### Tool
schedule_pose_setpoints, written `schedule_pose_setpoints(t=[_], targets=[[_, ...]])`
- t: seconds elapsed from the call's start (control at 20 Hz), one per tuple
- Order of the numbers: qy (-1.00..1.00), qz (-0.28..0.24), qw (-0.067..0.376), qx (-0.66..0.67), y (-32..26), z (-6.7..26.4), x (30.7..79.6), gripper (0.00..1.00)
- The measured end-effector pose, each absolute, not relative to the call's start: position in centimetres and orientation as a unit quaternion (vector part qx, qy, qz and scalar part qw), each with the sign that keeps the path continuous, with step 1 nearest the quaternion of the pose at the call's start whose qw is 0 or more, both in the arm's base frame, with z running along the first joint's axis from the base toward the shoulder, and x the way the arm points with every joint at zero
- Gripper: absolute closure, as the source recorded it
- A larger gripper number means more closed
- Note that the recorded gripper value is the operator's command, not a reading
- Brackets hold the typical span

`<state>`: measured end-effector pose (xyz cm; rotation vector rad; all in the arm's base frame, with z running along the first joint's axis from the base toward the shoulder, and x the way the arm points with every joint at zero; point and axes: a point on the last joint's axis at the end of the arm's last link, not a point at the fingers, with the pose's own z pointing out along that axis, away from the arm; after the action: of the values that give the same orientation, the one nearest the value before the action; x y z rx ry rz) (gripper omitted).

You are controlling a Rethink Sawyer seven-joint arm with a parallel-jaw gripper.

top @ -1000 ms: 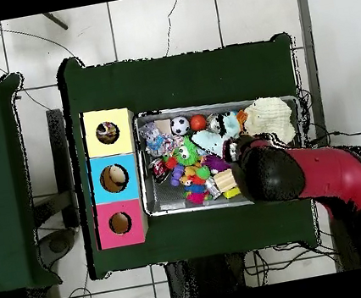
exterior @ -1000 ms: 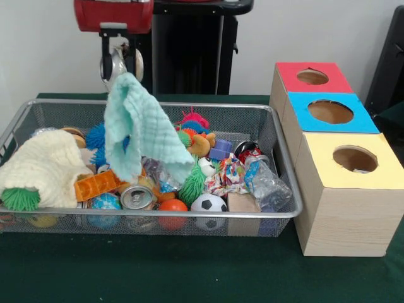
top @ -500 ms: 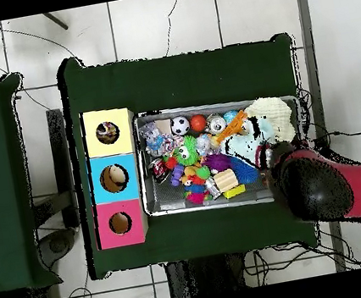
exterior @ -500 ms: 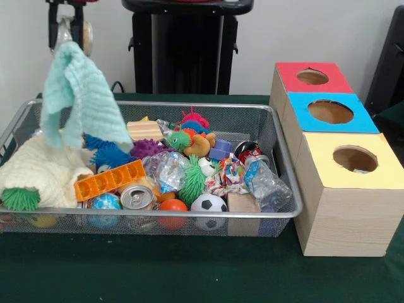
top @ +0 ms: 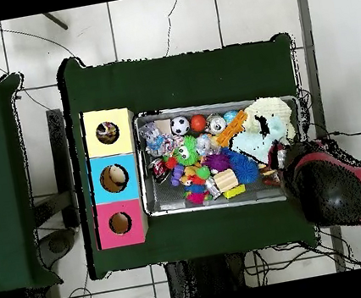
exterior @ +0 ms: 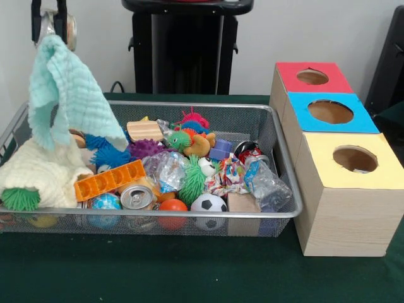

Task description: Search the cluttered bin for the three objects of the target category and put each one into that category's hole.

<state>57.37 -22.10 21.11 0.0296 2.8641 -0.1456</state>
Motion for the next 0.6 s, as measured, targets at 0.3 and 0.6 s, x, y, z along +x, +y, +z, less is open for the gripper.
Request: schedule_pose_setpoints(t=[0.3,0.6], targets=[[0.991,-0.050,0.126,-0.013,-21.3,20.1,56.2,1.00],[0.991,-0.053,0.122,-0.025,-21.9,19.4,55.3,1.00]])
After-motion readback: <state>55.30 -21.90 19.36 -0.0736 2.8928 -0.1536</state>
